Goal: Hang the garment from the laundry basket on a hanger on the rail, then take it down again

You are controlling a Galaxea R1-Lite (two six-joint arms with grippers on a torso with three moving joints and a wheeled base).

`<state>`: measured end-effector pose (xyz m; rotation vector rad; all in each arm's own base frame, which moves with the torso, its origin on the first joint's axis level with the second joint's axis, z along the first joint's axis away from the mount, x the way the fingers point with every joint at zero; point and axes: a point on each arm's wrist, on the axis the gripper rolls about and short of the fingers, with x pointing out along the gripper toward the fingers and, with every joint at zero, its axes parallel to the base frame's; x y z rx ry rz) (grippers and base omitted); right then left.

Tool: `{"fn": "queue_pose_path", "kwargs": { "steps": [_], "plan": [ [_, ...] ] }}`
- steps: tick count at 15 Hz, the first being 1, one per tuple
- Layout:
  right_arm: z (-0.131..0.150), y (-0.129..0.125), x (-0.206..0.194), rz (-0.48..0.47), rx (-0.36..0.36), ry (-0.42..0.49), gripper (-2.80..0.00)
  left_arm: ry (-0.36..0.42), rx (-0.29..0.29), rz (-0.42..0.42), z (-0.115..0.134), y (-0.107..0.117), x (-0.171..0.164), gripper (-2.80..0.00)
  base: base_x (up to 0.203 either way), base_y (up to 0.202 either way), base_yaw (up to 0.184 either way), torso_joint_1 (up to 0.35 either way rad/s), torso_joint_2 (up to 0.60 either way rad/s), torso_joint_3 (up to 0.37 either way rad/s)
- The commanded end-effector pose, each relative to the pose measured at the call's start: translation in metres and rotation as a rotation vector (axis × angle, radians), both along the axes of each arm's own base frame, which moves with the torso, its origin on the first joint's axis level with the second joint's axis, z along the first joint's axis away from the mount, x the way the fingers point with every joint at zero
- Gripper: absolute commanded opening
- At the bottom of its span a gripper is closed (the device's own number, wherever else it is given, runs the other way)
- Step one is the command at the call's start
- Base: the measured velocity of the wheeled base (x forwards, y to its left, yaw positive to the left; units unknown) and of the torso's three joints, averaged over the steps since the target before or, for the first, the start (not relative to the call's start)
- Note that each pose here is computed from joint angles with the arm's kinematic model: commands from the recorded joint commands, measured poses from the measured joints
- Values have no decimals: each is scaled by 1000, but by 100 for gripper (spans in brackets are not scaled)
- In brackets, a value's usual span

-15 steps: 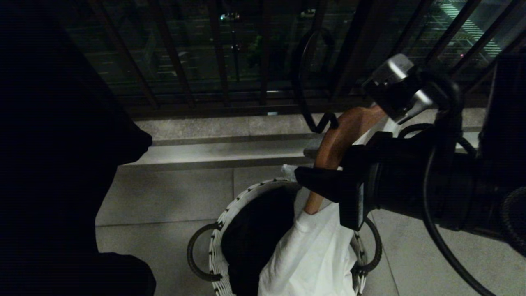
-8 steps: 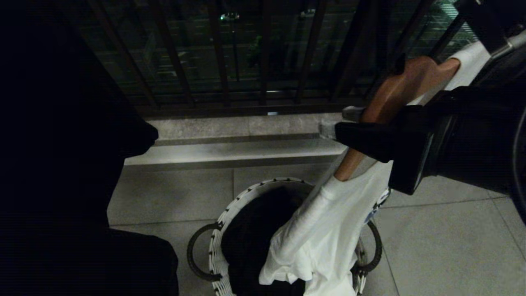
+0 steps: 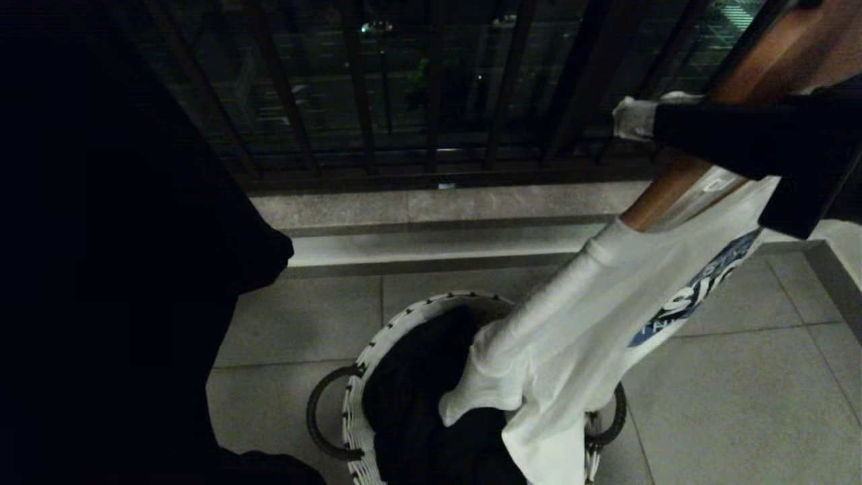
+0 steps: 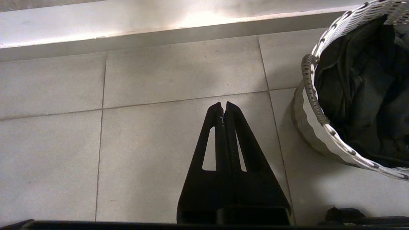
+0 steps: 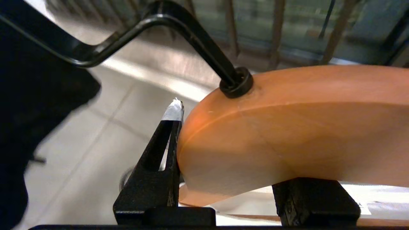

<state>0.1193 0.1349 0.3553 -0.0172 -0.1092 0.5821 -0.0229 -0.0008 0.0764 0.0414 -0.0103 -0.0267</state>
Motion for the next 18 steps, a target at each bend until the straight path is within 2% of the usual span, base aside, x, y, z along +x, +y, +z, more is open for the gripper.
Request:
{"fn": "queue_pose_path", "kwargs": {
  "steps": [1, 5, 8, 12, 18],
  "plan": [
    [9, -10, -8, -6, 35, -29, -280, 2, 0, 1, -1, 0, 0, -280, 0, 0, 0, 0, 0, 0],
    [25, -25, -19, -37, 94, -71, -280, 2, 0, 1, -1, 0, 0, -280, 0, 0, 0, 0, 0, 0],
    [32, -31, -18, -98, 115, -91, -280, 2, 0, 0, -1, 0, 0, -280, 0, 0, 0, 0, 0, 0],
    [36, -39, -13, -166, 123, -105, -280, 2, 0, 1, -1, 0, 0, -280, 0, 0, 0, 0, 0, 0],
    [37, -46, -8, -247, 95, -126, -280, 2, 0, 1, -1, 0, 0, -280, 0, 0, 0, 0, 0, 0]
  ]
}}
